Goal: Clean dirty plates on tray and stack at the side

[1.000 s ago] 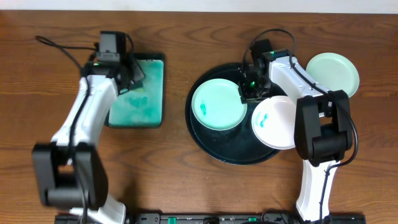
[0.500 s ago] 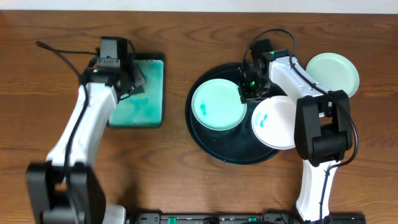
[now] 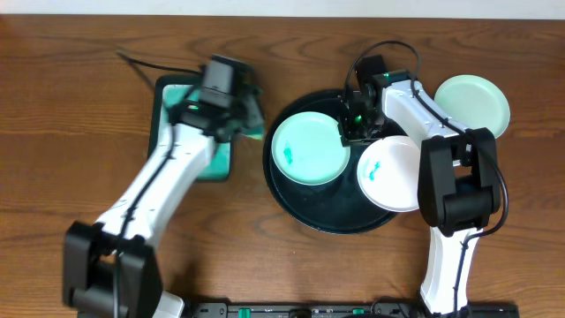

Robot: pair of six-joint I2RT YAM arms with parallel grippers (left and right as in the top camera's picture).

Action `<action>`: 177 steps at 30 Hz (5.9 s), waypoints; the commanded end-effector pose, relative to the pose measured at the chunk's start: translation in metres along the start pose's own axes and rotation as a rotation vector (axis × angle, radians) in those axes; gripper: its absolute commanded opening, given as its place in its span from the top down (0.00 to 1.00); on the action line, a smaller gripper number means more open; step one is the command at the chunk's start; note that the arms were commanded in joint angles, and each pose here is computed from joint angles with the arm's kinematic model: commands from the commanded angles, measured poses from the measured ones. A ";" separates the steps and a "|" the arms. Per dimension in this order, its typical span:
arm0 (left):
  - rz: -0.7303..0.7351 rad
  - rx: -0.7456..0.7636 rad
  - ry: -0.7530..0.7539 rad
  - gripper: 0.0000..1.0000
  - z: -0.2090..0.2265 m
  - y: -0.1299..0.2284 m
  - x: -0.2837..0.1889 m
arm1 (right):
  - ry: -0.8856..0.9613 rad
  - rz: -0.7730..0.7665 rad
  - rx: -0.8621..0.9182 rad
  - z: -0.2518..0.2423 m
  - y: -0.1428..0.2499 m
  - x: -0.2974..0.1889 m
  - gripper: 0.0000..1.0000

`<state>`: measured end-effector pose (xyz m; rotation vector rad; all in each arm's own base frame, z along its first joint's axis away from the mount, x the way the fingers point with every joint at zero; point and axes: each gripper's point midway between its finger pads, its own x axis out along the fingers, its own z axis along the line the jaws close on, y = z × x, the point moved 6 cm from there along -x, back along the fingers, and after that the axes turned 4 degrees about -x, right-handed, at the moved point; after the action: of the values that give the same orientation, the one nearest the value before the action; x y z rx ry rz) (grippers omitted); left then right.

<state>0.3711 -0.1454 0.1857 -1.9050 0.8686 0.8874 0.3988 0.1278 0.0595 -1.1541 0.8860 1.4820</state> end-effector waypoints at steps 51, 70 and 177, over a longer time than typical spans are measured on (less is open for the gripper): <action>0.183 0.029 0.059 0.93 -0.036 0.077 0.112 | 0.013 0.042 0.018 -0.002 0.007 0.020 0.99; -0.140 0.363 -0.208 0.93 -0.007 0.032 0.124 | 0.014 0.056 0.022 -0.002 0.010 0.019 0.99; -0.023 -0.144 -0.437 0.92 0.171 -0.053 0.071 | 1.196 -0.437 -0.894 0.155 0.006 -0.180 0.99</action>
<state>0.4081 0.0099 0.0806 -1.7347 0.5383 1.3100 0.3561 0.2256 0.2940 -2.9591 0.7530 0.4243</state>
